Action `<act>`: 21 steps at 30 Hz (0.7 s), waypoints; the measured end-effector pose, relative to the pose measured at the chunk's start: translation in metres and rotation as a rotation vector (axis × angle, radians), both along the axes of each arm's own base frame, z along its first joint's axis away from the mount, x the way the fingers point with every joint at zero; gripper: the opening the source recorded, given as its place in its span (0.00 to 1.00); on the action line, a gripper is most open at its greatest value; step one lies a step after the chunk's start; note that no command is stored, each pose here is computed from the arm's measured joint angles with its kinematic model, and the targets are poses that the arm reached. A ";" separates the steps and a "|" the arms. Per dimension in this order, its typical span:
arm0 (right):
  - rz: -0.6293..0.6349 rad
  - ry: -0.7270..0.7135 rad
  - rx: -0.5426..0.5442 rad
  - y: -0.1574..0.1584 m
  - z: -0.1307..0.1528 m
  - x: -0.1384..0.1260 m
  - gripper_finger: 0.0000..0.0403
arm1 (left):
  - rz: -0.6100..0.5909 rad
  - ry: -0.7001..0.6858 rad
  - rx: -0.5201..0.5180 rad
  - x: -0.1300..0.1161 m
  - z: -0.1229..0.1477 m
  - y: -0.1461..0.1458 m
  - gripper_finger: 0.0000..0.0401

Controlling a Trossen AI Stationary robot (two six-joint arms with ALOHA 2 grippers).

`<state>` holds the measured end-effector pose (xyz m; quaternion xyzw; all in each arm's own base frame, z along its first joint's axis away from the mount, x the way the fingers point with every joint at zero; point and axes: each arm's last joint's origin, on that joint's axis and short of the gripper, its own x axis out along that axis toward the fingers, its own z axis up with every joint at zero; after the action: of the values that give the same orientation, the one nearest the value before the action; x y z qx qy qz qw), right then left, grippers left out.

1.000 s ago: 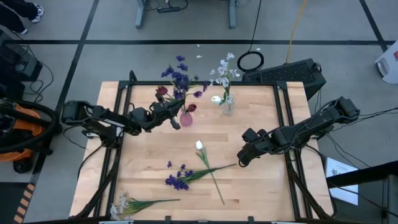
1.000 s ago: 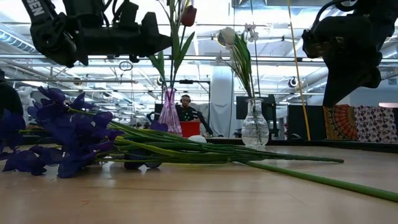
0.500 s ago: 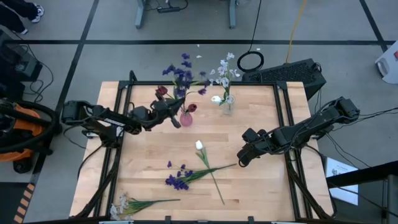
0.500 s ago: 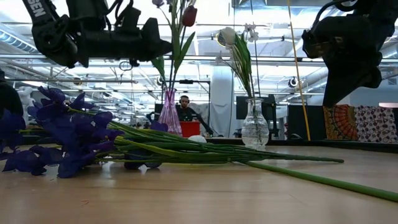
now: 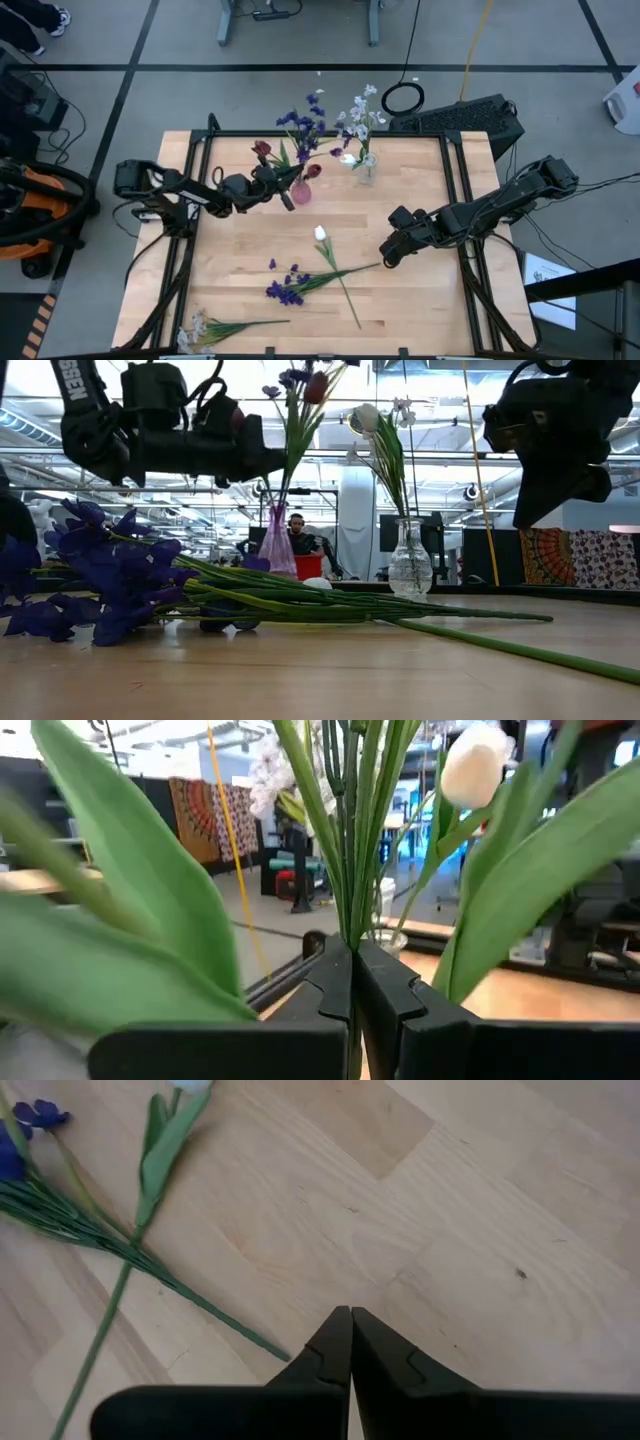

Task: Sort flowers into vase by color
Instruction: Put the top purple flowers into the transparent purple vase

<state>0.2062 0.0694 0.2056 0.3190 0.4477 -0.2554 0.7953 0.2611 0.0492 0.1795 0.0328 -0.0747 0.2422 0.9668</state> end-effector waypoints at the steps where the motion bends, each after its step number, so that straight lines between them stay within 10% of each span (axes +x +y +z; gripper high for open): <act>1: 0.000 -0.004 0.002 0.000 0.000 0.000 0.00 | -0.004 -0.018 0.003 0.001 -0.001 -0.001 0.02; 21: -0.018 -0.008 0.006 0.000 0.000 0.000 0.00 | -0.050 0.047 -0.008 -0.005 -0.026 -0.017 0.02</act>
<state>0.2066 0.0694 0.2058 0.3264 0.4425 -0.2601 0.7937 0.2563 0.0320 0.1532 0.0325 -0.0520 0.2175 0.9741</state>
